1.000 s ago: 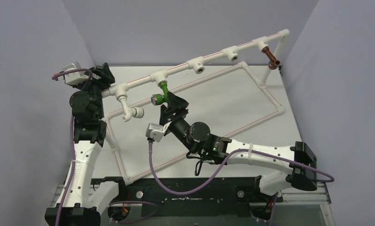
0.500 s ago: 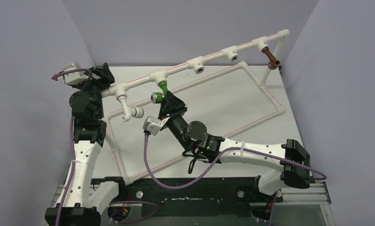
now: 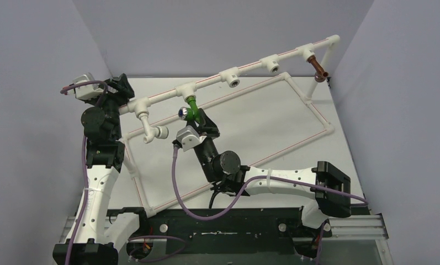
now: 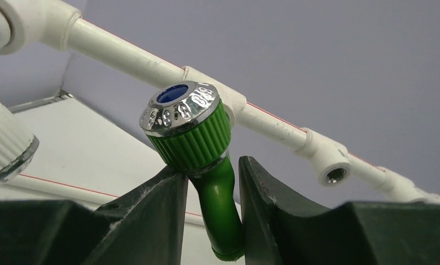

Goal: Install the water faucets

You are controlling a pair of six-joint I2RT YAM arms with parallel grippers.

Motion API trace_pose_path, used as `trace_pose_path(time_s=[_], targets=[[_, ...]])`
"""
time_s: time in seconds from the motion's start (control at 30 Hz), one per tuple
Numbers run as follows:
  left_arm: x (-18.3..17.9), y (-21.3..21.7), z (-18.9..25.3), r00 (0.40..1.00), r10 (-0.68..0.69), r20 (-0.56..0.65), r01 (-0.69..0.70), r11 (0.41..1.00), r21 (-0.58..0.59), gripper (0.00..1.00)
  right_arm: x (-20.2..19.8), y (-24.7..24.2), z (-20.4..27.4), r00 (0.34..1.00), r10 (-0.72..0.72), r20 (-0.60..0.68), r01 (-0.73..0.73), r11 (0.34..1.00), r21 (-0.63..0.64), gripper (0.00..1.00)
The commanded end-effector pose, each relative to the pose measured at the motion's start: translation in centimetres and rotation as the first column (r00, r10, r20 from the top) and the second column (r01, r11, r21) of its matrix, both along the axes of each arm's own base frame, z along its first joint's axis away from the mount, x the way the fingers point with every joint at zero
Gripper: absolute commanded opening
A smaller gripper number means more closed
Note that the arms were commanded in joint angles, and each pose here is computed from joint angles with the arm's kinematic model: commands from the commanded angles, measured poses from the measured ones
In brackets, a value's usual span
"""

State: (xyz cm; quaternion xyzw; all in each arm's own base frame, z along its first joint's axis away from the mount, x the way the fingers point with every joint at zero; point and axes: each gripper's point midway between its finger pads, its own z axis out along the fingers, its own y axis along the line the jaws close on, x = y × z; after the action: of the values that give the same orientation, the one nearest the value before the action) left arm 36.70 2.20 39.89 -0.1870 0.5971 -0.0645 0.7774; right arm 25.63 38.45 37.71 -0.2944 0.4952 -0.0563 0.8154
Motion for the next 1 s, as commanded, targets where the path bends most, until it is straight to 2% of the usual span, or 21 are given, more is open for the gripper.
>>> trace_pose_path(time_s=[0.0, 0.13, 0.23, 0.5, 0.77, 0.8, 0.83, 0.97], targets=[[-0.4, -0.2, -15.2, 0.881, -0.018, -0.472, 0.022, 1.0, 0.002, 0.66, -0.4, -2.8, 3.9, 0.993, 0.062, -0.099, 0.012, 0.79, 0.613, 0.0], [-0.5, -0.2, -15.1, 0.883, -0.019, -0.469, 0.021, 1.0, -0.001, 0.66, -0.5, -3.7, 3.8, 0.987, 0.094, -0.129, 0.029, 0.689, 0.724, 0.0], [-0.4, -0.3, -15.0, 0.885, -0.022, -0.465, 0.024, 1.0, -0.002, 0.66, -0.6, -4.1, 3.7, 0.977, 0.154, -0.149, 0.032, 0.582, 0.813, 0.0], [-0.4, -0.3, -15.0, 0.885, -0.023, -0.465, 0.024, 1.0, -0.003, 0.66, -0.7, -4.9, 3.6, 0.933, 0.303, -0.195, 0.128, 0.227, 0.965, 0.0], [-0.4, -0.3, -15.1, 0.884, -0.024, -0.467, 0.025, 1.0, -0.004, 0.66, -1.0, -5.4, 3.2, 0.872, 0.462, -0.161, 0.243, -0.124, 0.962, 0.0], [-0.4, -0.3, -15.1, 0.884, -0.024, -0.467, 0.025, 1.0, -0.004, 0.66, -1.0, -5.1, 3.0, 0.86, 0.486, -0.159, 0.262, -0.152, 0.953, 0.0], [-0.4, -0.3, -15.1, 0.884, -0.024, -0.467, 0.025, 1.0, -0.003, 0.66, -1.1, -4.6, 2.8, 0.841, 0.523, -0.138, 0.286, -0.214, 0.934, 0.0], [-0.4, -0.2, -15.2, 0.883, -0.019, -0.469, 0.021, 1.0, -0.002, 0.66, -1.3, -3.2, 2.4, 0.784, 0.613, -0.099, 0.356, -0.312, 0.881, 0.0]])
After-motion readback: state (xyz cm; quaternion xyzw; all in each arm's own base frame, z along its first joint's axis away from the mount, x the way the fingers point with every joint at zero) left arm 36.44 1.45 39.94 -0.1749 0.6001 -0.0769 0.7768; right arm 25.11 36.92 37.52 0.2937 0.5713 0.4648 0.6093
